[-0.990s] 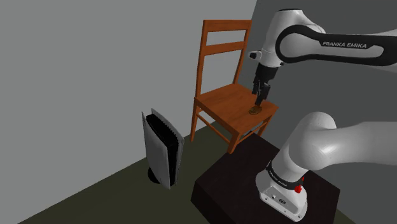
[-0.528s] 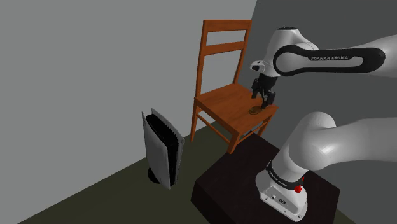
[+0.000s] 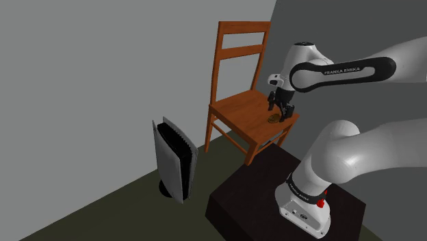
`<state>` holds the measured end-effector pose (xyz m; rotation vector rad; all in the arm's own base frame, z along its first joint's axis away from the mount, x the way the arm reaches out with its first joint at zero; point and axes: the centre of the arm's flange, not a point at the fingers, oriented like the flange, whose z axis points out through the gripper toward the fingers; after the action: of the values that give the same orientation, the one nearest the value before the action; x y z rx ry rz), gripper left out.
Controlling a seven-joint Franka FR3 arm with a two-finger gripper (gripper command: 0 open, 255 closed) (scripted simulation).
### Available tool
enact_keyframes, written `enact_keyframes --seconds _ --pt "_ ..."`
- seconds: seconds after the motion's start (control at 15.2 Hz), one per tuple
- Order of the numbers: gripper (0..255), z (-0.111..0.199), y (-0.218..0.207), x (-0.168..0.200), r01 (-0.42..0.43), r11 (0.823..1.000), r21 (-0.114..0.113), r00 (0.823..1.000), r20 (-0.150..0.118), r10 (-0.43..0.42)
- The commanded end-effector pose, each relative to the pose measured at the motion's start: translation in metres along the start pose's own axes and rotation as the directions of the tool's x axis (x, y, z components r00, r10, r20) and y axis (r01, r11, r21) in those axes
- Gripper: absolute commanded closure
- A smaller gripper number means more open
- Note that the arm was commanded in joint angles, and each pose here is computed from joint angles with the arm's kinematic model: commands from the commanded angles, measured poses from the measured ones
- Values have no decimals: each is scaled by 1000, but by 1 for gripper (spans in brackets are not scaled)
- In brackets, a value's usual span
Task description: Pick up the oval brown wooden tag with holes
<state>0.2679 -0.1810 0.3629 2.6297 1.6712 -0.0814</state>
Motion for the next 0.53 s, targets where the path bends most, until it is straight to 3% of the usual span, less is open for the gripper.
enact_keyframes --seconds 0.0,0.13,0.2,0.46 --pt "0 12 0 1 1 1000 -1 1000 0 -1" --pt "0 15 0 1 1 1000 -1 1000 0 -1" --pt "255 15 -1 1 1 1000 -1 1000 0 -1" --pt "255 15 -1 0 1 1000 -1 1000 0 -1"
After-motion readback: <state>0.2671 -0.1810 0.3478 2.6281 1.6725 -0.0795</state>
